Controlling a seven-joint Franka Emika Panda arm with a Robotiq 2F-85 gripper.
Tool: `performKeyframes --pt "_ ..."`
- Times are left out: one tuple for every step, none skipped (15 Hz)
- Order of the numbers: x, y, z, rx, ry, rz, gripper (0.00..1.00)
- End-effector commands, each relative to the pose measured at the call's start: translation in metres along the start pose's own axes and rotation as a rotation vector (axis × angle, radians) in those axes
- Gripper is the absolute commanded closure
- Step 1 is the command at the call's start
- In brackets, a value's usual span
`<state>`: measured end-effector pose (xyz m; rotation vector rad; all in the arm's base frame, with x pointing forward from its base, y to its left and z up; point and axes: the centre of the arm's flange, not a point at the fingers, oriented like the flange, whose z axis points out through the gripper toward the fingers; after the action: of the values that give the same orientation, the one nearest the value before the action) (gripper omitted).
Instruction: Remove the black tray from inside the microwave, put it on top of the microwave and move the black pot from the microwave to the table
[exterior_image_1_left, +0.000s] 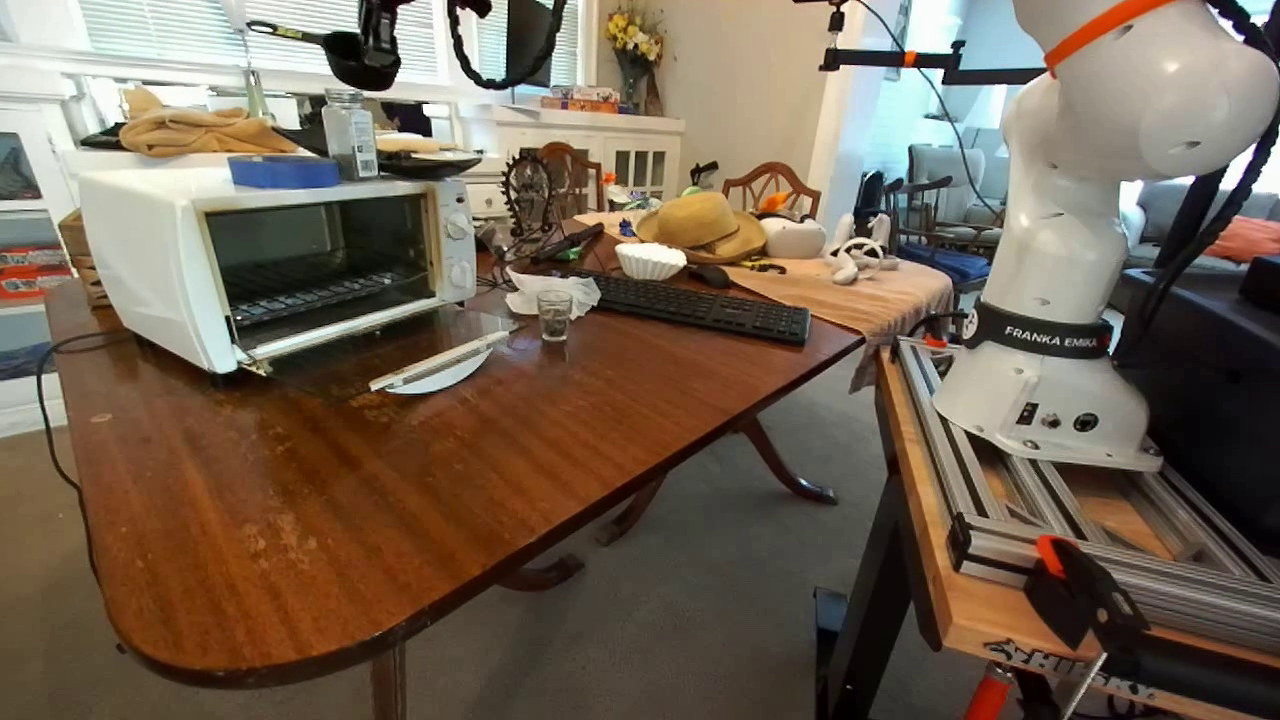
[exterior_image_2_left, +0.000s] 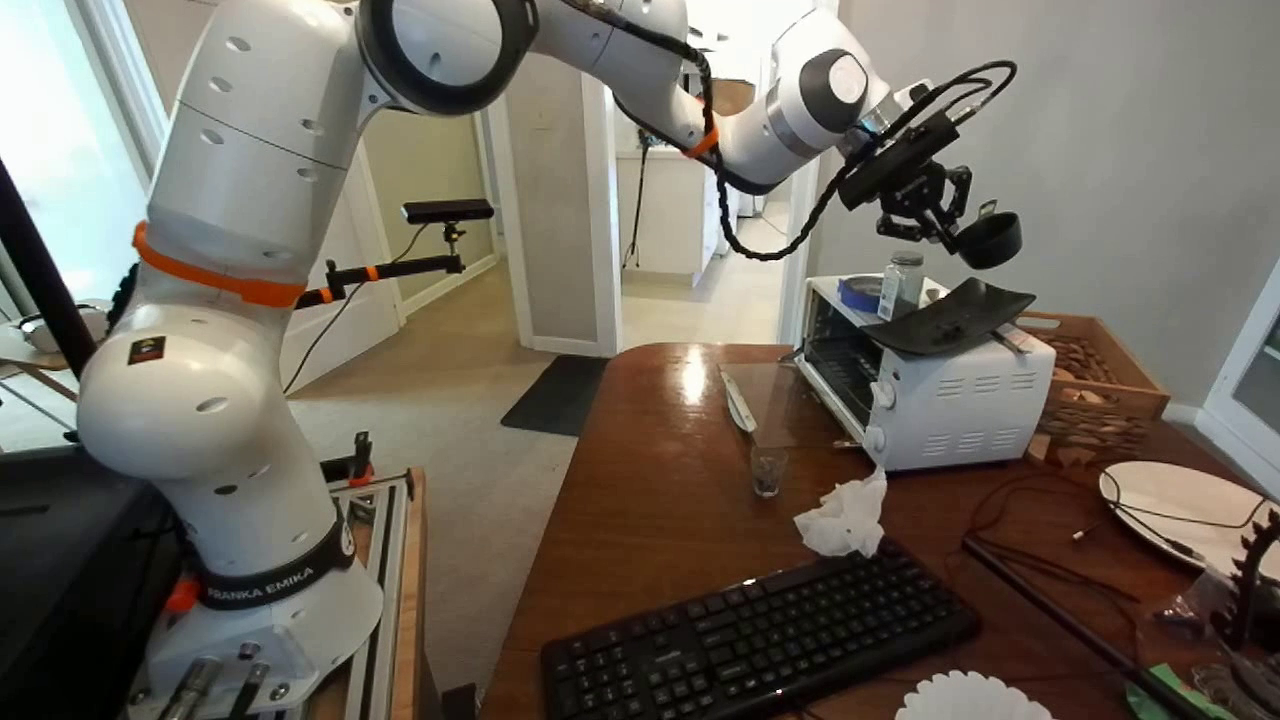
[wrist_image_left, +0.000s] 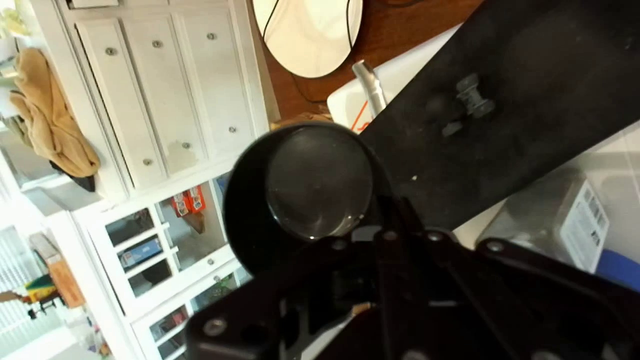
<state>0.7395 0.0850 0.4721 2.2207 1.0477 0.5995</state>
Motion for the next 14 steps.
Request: performKeyframes --pt "-0.047 -0.019 -0.029 -0.001 0.024 0.112 0.99" --pt "-0.056 -0.014 -0.033 0.001 0.045 0.155 0.99" --pt "-0.064 -0.008 -0.04 0.004 0.064 0.186 0.99" --pt "-0.072 -0.004 -0.046 0.016 0.081 0.216 0.99" --pt "-0.084 0.005 -0.05 0.038 0.105 0.229 0.99" --pt "-0.093 0.01 -0.052 0.071 0.122 0.241 0.99" --pt "-0.103 0.017 -0.051 0.117 0.141 0.248 0.99" --pt "-0.11 0.021 -0.052 0.16 0.147 0.251 0.99" --pt "-0.116 0.022 -0.048 0.204 0.144 0.248 0.99" --pt "-0.122 0.023 -0.046 0.235 0.145 0.251 0.99" --pt "-0.126 0.023 -0.043 0.265 0.144 0.246 0.99" --pt "-0.13 0.022 -0.042 0.286 0.138 0.245 0.99" --pt "-0.135 0.02 -0.041 0.303 0.131 0.247 0.99" --pt "-0.141 0.018 -0.041 0.312 0.115 0.254 0.99"
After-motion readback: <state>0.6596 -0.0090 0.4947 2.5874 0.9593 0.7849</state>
